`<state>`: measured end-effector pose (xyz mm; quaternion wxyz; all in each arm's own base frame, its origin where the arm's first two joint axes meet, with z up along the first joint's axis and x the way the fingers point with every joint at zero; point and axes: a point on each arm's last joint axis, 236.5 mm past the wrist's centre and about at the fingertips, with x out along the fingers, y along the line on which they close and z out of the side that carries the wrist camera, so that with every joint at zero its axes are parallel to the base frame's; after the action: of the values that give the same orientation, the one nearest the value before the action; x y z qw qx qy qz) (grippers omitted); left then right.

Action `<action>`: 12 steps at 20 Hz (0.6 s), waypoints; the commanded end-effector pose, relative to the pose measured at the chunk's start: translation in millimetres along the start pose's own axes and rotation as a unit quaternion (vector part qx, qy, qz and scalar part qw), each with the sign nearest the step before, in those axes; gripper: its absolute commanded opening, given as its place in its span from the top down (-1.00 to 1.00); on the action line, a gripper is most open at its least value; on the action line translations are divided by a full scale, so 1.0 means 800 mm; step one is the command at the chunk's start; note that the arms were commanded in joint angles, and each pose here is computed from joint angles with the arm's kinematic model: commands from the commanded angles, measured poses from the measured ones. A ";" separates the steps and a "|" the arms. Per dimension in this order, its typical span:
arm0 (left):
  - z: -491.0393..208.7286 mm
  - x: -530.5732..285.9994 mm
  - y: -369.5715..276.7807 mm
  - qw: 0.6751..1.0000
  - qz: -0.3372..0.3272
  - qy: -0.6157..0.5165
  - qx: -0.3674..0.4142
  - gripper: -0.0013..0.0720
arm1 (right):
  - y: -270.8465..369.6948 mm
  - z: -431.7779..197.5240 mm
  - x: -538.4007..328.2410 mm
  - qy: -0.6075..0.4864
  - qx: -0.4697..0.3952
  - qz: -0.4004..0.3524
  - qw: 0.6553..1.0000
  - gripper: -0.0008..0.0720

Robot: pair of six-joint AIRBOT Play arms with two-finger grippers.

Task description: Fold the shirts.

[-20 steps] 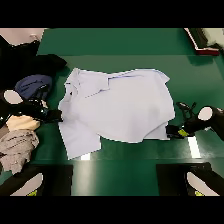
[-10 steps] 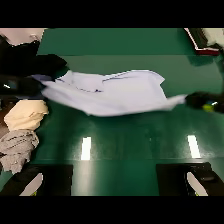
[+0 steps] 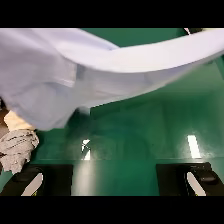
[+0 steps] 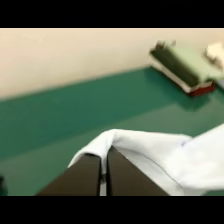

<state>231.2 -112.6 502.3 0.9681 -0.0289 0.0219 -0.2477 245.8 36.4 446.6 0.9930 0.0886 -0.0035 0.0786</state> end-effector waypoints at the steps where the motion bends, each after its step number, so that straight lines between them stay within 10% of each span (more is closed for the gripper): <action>1: 0.076 -0.069 -0.064 0.994 -0.035 -0.092 0.047 0.90 | 0.016 0.067 -0.051 -0.062 -0.032 0.000 0.998 0.93; 12: -0.050 0.006 -0.041 0.993 -0.082 0.080 -0.034 0.90 | -0.111 -0.050 -0.004 0.289 -0.016 -0.208 0.934 0.94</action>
<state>180.2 -152.2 519.7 0.9389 -0.0342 0.0131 -0.3422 239.6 -28.3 453.3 0.9862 0.0370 0.1477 -0.0653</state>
